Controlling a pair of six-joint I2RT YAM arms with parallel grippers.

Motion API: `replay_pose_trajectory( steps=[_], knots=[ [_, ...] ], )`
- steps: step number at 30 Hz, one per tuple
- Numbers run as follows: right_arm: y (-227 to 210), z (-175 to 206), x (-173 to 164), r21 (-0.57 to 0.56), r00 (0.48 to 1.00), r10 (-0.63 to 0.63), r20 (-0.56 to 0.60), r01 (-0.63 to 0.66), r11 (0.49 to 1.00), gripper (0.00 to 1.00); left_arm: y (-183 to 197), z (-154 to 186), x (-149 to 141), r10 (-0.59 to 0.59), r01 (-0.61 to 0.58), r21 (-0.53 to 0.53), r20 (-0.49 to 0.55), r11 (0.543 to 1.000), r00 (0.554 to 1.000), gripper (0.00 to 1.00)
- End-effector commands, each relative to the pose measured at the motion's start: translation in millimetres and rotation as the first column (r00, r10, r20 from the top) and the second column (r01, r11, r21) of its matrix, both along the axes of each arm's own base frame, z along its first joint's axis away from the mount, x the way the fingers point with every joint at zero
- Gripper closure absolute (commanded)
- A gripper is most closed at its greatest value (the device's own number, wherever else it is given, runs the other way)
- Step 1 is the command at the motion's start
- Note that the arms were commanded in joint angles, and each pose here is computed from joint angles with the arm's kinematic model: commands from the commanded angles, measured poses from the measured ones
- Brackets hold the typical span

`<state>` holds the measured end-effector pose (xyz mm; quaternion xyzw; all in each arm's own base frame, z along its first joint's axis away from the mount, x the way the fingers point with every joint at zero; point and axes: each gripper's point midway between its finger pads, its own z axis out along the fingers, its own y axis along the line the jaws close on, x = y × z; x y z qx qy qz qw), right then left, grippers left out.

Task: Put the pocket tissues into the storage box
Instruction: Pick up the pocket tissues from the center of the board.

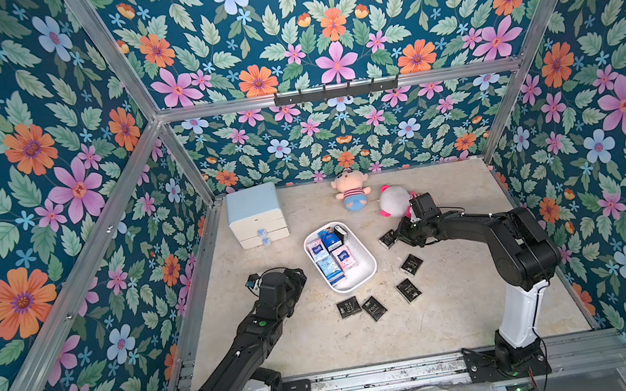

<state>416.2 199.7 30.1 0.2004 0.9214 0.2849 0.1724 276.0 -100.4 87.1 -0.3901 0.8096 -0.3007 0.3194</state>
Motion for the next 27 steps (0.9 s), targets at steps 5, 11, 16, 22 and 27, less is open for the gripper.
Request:
replay_pose_trajectory(
  steps=[5, 11, 16, 22, 27],
  knots=[
    [-2, 8, -6, -0.020, 1.000, 0.030, 0.011, -0.029, 0.999, 0.93, -4, 2, 7, -0.021, 0.021, 0.021, -0.005, 1.000, 1.000, 0.11],
    [3, 49, -9, -0.061, 0.993, 0.060, 0.097, -0.055, 0.997, 0.92, -5, 3, 15, -0.044, 0.044, 0.047, -0.011, 0.998, 0.999, 0.11],
    [27, 85, -17, -0.156, 0.977, 0.130, 0.171, -0.104, 0.982, 0.90, -5, 1, 23, -0.067, 0.068, 0.047, -0.031, 0.997, 0.997, 0.10],
    [62, 112, -24, -0.278, 0.947, 0.206, 0.247, -0.134, 0.951, 0.89, 2, -8, 33, -0.082, 0.083, 0.015, -0.074, 0.996, 0.994, 0.10],
    [85, 111, -23, -0.351, 0.935, 0.251, 0.251, -0.154, 0.924, 0.89, 8, -20, 36, -0.105, 0.104, -0.012, -0.128, 0.994, 0.986, 0.10]
  ],
)
